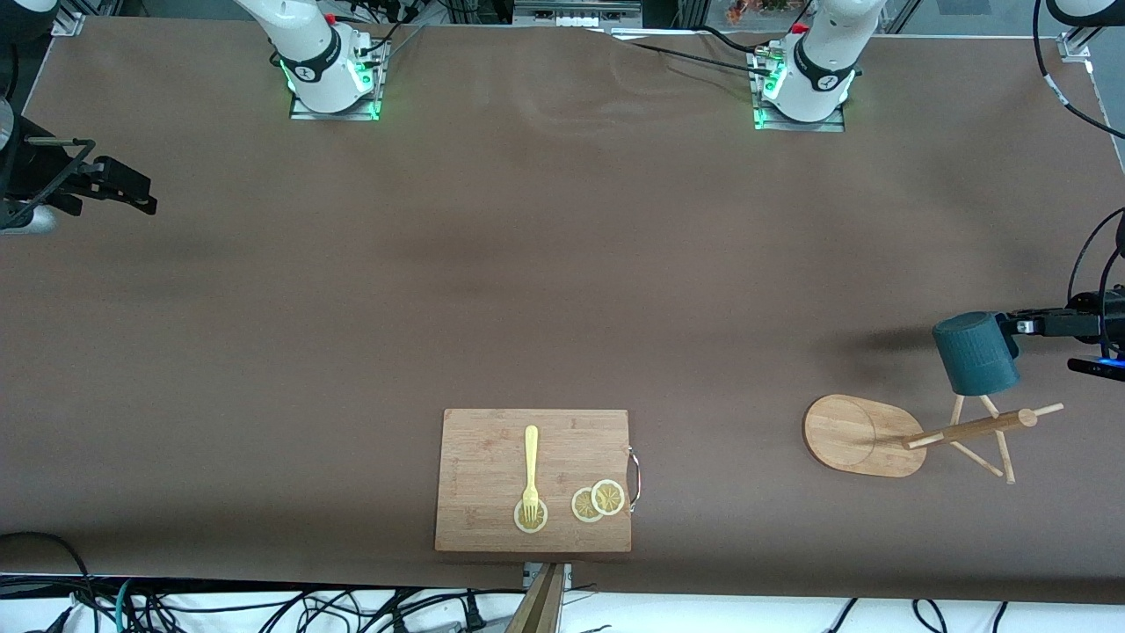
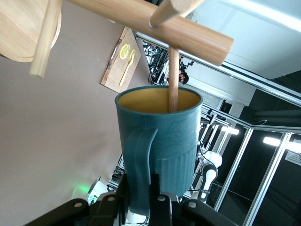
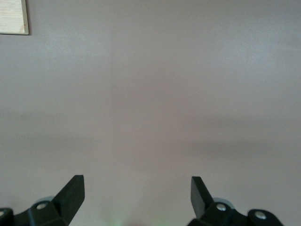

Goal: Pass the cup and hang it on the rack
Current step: 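Lower the mug handle onto a rack peg with the left gripper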

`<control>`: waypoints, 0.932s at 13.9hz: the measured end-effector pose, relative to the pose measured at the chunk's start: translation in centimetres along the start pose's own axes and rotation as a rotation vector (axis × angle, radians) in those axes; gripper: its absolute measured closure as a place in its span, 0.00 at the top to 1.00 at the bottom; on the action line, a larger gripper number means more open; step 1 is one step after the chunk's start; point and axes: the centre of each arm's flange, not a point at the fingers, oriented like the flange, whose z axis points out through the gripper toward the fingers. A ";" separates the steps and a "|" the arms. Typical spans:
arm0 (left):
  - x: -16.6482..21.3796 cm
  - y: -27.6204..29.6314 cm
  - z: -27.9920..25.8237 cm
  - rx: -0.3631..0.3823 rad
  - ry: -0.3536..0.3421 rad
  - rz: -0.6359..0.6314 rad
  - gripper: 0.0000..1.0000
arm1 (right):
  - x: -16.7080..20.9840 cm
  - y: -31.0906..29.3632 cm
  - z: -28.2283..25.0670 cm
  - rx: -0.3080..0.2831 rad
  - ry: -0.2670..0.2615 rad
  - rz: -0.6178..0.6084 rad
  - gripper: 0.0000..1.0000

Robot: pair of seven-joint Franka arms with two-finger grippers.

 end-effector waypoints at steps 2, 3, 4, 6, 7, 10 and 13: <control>0.3 -0.1 0.2 0.001 -0.002 0.003 0.20 | 0.0 0.0 0.0 0.000 0.000 0.000 1.00; 0.5 0.0 0.3 0.007 -0.001 0.003 0.20 | 0.0 0.0 0.0 0.000 0.000 0.000 1.00; 0.8 0.1 0.5 0.017 0.000 0.005 0.20 | 0.0 0.0 0.0 0.000 0.000 0.000 1.00; 1.4 0.3 0.9 0.034 0.008 0.009 0.20 | 0.0 0.0 0.0 0.000 -0.001 0.000 1.00; 1.6 0.2 1.0 0.039 0.013 0.009 0.20 | 0.0 0.0 0.0 0.000 -0.001 0.000 1.00; 2.2 -0.2 1.3 0.046 0.030 0.031 0.20 | 0.0 0.0 0.0 0.000 -0.001 0.000 1.00; 2.6 -0.1 1.3 0.052 0.037 0.052 0.20 | 0.0 0.0 0.0 0.000 -0.001 0.000 1.00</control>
